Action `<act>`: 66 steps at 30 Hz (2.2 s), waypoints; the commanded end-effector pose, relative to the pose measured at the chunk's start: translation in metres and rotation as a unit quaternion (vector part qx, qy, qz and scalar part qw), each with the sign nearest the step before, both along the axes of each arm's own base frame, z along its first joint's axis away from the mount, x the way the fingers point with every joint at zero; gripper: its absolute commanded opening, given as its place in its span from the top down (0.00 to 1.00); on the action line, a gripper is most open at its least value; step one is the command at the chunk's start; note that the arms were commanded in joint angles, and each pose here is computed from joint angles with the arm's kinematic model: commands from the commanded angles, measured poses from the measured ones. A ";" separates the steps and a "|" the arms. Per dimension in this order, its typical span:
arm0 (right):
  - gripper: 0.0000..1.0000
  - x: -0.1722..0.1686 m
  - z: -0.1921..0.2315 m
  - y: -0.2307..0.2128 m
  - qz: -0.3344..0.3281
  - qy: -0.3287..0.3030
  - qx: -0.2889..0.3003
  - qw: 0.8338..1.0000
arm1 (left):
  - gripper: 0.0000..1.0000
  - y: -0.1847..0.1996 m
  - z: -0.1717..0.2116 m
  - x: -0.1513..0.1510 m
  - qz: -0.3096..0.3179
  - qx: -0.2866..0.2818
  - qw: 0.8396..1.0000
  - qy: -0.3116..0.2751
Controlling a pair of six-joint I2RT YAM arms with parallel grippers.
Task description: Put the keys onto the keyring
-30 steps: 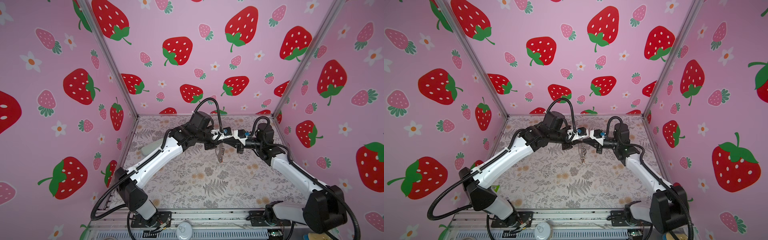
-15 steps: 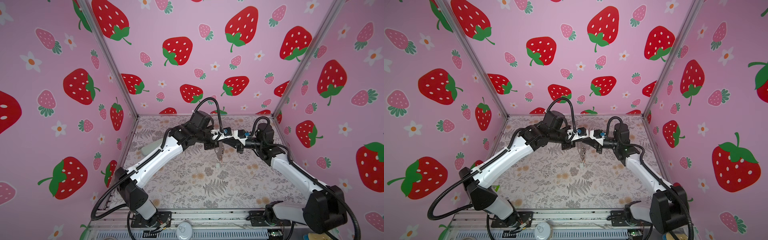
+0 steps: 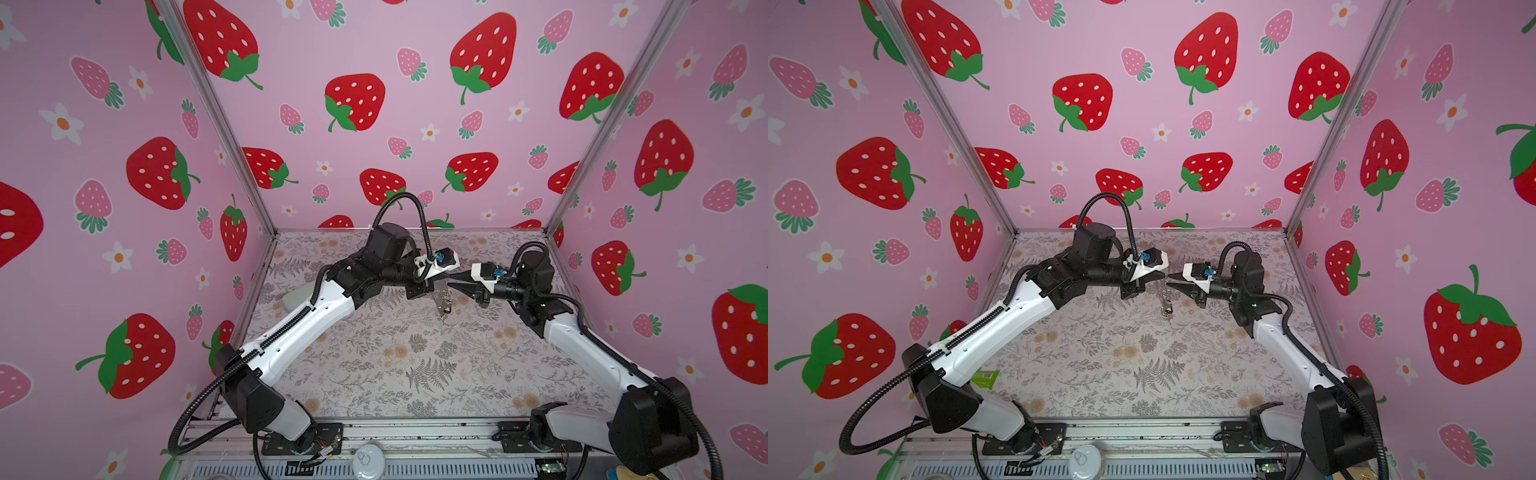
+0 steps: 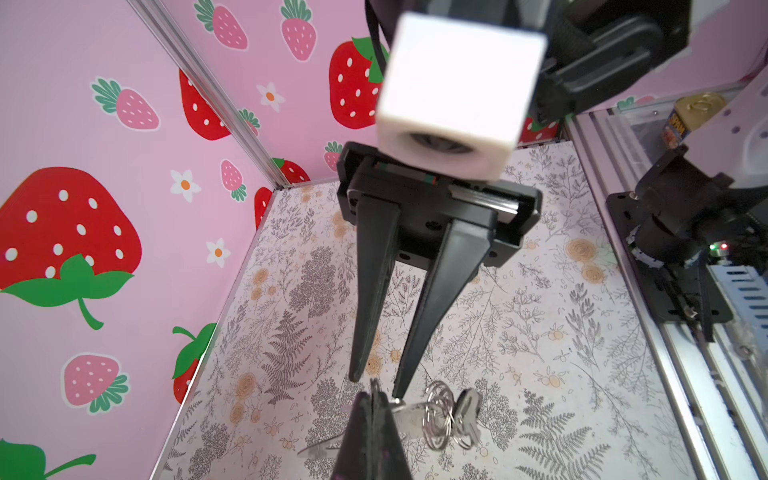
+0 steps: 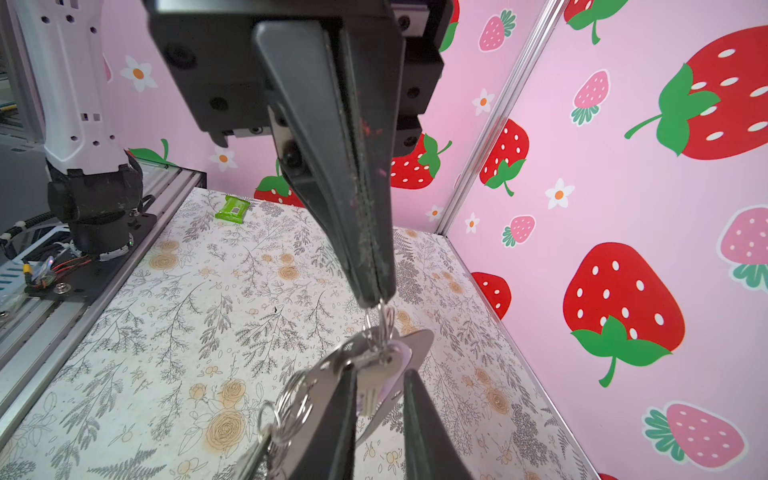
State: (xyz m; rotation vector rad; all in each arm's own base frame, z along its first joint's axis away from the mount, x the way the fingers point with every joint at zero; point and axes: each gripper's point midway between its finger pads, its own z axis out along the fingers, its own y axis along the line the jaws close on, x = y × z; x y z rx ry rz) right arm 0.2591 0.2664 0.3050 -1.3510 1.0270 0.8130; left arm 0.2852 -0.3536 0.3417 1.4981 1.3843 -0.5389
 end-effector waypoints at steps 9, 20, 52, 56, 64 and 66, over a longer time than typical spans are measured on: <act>0.76 -0.005 0.025 -0.004 -0.008 -0.048 0.027 0.998 | 1.00 -0.007 0.032 -0.008 -0.027 -0.079 0.996 -0.011; 0.75 -0.006 0.024 -0.003 -0.002 -0.042 0.031 0.999 | 1.00 -0.007 0.042 -0.011 -0.036 -0.117 0.992 -0.013; 0.96 0.007 0.033 -0.002 -0.055 -0.093 0.027 0.994 | 1.00 -0.005 0.072 0.017 0.043 -0.286 0.956 -0.042; 0.96 0.012 0.033 -0.002 -0.068 -0.099 0.025 0.992 | 1.00 -0.007 0.074 0.019 0.058 -0.300 0.951 -0.052; 0.96 0.021 0.040 0.001 -0.105 -0.118 0.023 0.987 | 1.00 -0.018 0.074 0.022 0.080 -0.340 0.935 -0.065; 0.96 0.023 0.042 0.000 -0.113 -0.122 0.024 0.986 | 1.00 -0.022 0.075 0.022 0.084 -0.350 0.930 -0.070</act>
